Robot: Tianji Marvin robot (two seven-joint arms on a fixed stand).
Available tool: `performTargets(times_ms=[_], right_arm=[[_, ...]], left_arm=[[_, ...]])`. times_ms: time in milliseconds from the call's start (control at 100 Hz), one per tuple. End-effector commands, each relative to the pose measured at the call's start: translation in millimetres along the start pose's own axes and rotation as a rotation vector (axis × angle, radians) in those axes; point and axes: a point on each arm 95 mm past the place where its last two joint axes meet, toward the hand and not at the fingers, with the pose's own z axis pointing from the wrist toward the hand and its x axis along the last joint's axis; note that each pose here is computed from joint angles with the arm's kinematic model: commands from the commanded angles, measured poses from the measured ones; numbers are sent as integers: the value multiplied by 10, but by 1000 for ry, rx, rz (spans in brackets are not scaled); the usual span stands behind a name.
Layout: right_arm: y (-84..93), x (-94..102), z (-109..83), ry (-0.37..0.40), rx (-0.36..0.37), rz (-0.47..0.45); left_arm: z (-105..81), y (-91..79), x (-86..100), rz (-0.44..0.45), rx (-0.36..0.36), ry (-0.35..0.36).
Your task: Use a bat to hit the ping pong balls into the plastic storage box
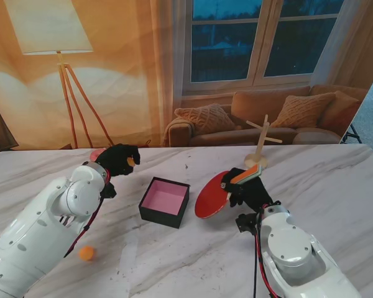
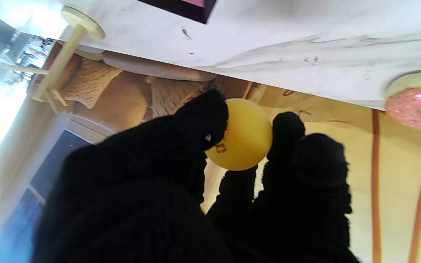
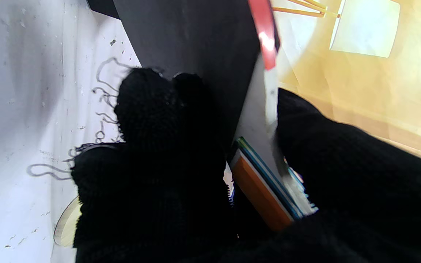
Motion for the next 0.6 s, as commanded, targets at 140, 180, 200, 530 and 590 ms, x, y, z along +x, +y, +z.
performTargets(times_ms=[140, 180, 200, 530, 590], right_arm=[[-6, 51, 2, 9, 13, 14], [-8, 62, 4, 13, 14, 16], [-10, 67, 4, 15, 14, 17], [-38, 156, 32, 48, 21, 39], [-52, 170, 37, 54, 22, 43]], left_arm=[[-38, -64, 257, -6, -8, 73], [-44, -74, 292, -3, -10, 82], [-48, -79, 308, -1, -12, 86], [-69, -131, 556, -50, -26, 155], [-65, -135, 588, -65, -30, 161]])
